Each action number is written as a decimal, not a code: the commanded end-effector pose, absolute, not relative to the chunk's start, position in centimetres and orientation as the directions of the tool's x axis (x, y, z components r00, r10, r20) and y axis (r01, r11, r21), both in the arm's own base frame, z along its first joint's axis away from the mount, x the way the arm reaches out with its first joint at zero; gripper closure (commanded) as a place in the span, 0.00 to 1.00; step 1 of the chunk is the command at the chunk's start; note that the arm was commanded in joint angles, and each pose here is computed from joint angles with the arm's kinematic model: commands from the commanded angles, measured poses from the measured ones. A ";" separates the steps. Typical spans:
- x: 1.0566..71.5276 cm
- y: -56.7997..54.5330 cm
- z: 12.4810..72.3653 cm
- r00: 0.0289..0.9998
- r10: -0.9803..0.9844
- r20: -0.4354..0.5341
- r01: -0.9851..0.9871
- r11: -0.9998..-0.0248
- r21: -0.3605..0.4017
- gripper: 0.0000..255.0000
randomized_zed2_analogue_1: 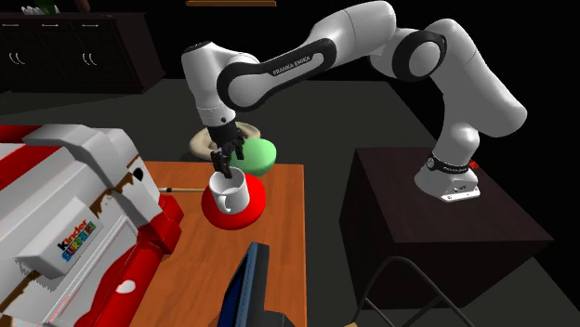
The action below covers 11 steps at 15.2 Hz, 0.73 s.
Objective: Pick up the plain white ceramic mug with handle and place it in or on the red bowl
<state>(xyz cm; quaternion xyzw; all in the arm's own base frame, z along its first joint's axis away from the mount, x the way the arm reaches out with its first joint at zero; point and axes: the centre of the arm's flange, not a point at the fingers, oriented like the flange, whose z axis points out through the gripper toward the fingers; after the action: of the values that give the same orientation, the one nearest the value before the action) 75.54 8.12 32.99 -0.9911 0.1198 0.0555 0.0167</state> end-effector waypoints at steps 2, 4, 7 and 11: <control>75.8 8.0 36.3 0.965 -0.236 -0.114 -0.240 -0.971 -0.020 0.00; 75.9 8.0 37.3 0.965 -0.236 -0.114 -0.240 -0.971 -0.020 0.00; 75.9 8.0 37.3 0.965 -0.236 -0.114 -0.240 -0.971 -0.020 0.00; 75.9 8.0 37.3 0.965 -0.236 -0.114 -0.240 -0.971 -0.020 0.00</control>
<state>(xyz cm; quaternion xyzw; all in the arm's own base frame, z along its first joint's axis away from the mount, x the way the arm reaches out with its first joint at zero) 75.92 7.97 37.33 -0.9911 0.1199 0.0555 0.0166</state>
